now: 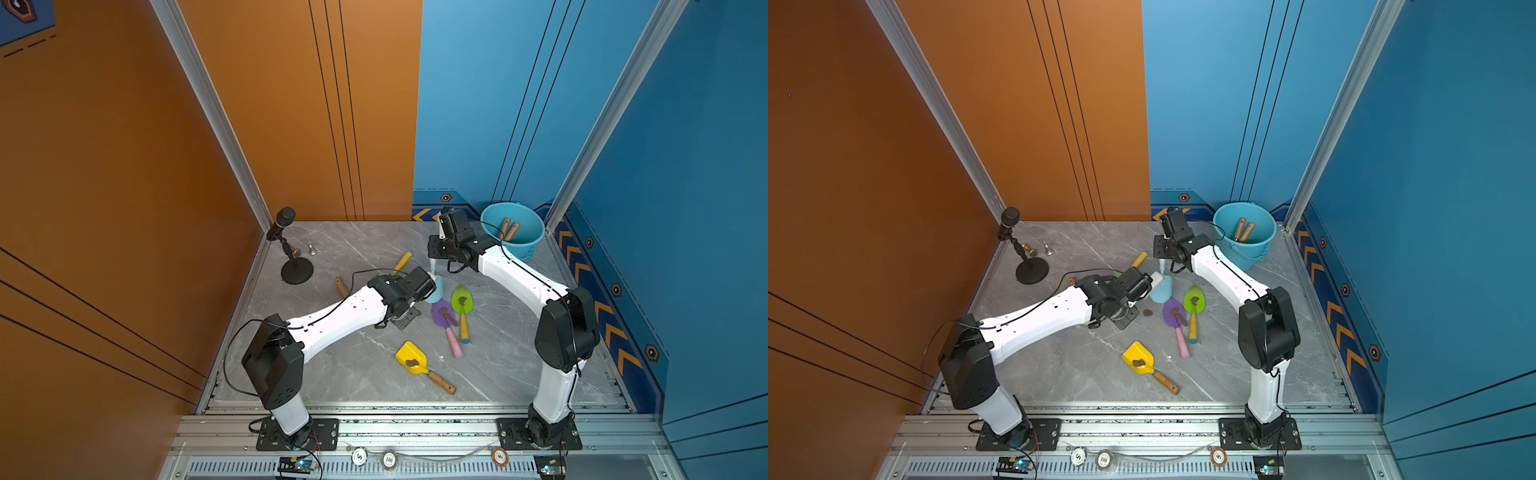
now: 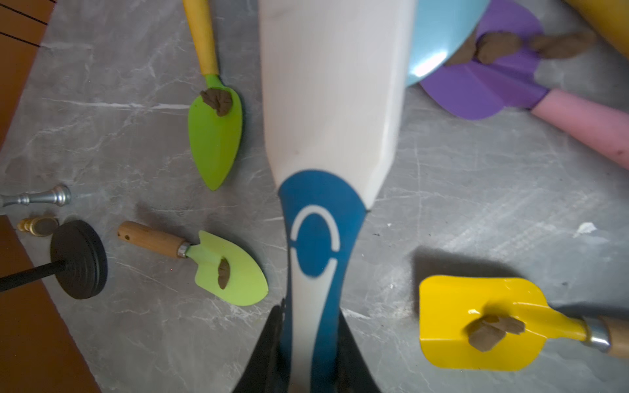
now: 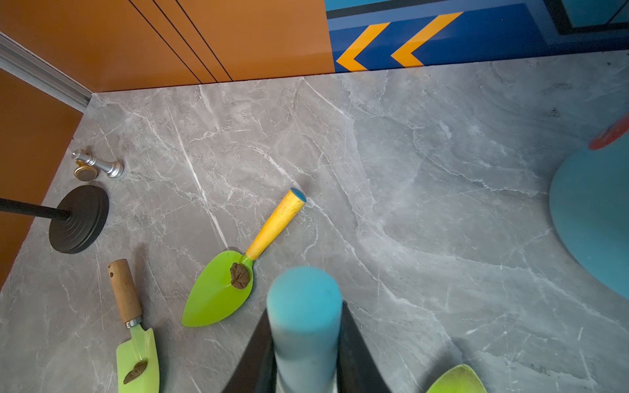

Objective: Brush the soil off the hand trowel and place it into the bucket
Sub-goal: Brush off the soil from the hand trowel.

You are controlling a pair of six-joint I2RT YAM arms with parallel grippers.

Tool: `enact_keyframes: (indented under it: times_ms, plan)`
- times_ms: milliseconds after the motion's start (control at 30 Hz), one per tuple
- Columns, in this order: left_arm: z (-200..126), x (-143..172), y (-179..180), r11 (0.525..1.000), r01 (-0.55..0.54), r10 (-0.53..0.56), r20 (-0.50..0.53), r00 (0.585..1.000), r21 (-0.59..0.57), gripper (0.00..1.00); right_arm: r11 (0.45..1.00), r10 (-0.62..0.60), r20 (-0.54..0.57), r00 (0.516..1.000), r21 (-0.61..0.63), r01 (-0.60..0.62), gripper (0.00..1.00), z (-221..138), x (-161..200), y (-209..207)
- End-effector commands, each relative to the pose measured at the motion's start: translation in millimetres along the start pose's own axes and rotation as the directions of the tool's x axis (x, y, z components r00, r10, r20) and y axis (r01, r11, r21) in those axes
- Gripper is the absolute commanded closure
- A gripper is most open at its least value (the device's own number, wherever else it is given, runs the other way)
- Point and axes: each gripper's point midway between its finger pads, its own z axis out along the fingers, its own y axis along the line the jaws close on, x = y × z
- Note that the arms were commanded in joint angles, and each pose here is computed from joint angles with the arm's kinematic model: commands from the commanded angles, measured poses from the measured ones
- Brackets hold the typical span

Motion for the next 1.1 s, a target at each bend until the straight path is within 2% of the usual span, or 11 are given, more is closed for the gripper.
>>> enact_keyframes:
  times_ms: [0, 200, 333, 400, 533, 600, 700, 867, 1067]
  plan:
    - [16, -2, 4, 0.998, -0.052, 0.051, -0.029, 0.998, -0.036, 1.00, 0.999, -0.007, 0.074, 0.997, -0.046, 0.011, 0.84, -31, -28, 12]
    - [29, 17, -20, 0.991, -0.126, 0.122, -0.088, 0.989, -0.048, 1.00, 0.999, 0.001, 0.100, 0.995, -0.046, 0.004, 0.84, -40, -37, 12]
    - [18, 34, -34, 0.992, -0.122, 0.119, -0.092, 0.989, -0.031, 1.00, 0.999, 0.002, 0.108, 0.994, -0.039, 0.002, 0.84, -42, -40, 9]
    - [6, 32, -34, 0.995, -0.103, 0.101, -0.059, 0.993, -0.018, 1.00, 0.999, 0.001, 0.107, 0.994, -0.038, 0.003, 0.84, -42, -40, 9]
    - [-19, 8, -15, 0.998, -0.050, 0.051, 0.033, 0.998, -0.028, 1.00, 0.999, -0.006, 0.110, 0.994, -0.046, 0.011, 0.84, -44, -41, 10]
    - [-20, -2, -4, 0.999, -0.024, 0.026, 0.046, 0.999, -0.026, 1.00, 0.998, -0.009, 0.109, 0.994, -0.054, 0.015, 0.84, -44, -41, 12]
    - [-9, -9, 8, 0.998, -0.034, 0.035, 0.031, 0.999, -0.047, 1.00, 0.998, -0.012, 0.112, 0.994, -0.066, 0.020, 0.84, -48, -42, 14]
    - [18, -8, -3, 0.993, -0.101, 0.099, -0.025, 0.995, -0.065, 1.00, 0.996, -0.013, 0.128, 0.992, -0.081, 0.024, 0.84, -58, -48, 16]
    - [28, 24, -27, 0.993, -0.121, 0.119, -0.087, 0.989, -0.015, 1.00, 0.996, 0.005, 0.150, 0.989, -0.084, 0.008, 0.85, -65, -56, 8]
